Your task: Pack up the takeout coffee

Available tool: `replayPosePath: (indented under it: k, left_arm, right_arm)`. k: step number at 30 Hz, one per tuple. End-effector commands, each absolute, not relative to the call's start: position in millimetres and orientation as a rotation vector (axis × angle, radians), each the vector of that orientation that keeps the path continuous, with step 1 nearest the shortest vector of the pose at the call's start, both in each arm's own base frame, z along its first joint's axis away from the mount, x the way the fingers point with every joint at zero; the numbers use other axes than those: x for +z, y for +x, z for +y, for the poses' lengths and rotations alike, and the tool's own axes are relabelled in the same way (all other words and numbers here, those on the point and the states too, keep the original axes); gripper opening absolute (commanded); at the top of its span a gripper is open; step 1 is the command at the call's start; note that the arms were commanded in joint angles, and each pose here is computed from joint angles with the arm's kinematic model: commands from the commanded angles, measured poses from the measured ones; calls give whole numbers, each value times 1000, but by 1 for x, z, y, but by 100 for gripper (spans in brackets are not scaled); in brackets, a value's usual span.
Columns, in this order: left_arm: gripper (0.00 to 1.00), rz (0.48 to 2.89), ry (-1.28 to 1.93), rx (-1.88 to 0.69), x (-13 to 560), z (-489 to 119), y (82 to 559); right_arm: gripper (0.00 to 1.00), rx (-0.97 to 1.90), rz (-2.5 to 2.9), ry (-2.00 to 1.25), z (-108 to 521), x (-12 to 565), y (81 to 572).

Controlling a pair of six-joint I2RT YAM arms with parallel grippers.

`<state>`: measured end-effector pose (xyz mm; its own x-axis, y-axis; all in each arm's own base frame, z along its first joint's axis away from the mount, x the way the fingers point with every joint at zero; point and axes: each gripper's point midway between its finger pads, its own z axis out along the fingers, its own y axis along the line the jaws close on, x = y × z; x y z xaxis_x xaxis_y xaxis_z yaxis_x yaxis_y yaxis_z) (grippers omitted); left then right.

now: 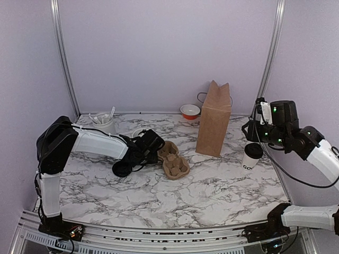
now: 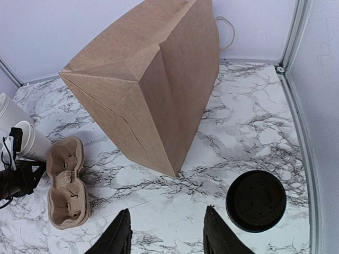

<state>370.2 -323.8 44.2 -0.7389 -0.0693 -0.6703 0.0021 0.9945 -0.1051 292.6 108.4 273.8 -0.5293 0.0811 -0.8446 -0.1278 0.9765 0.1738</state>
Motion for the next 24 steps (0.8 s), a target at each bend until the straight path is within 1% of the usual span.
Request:
replayPosePath:
  k: [1,8,14,21,22,24]
  left_arm:
    - [15,2395,-56,-109,40,-318,396]
    - [15,2405,-66,-94,32,-306,435]
    - [14,2394,-4,-110,38,-310,460]
    - [14,2400,29,-187,58,-314,451]
    - [15,2403,31,-201,61,-314,447]
    - [20,2405,36,-233,69,-315,438]
  right_arm:
    - [44,300,2080,-39,111,291,287]
    - [44,317,2088,-36,111,291,282]
    - [44,334,2116,-46,114,284,280]
    - [44,359,2145,-60,121,274,282]
    - [44,368,2148,-66,124,273,283]
    - [45,380,2160,-76,127,268,284]
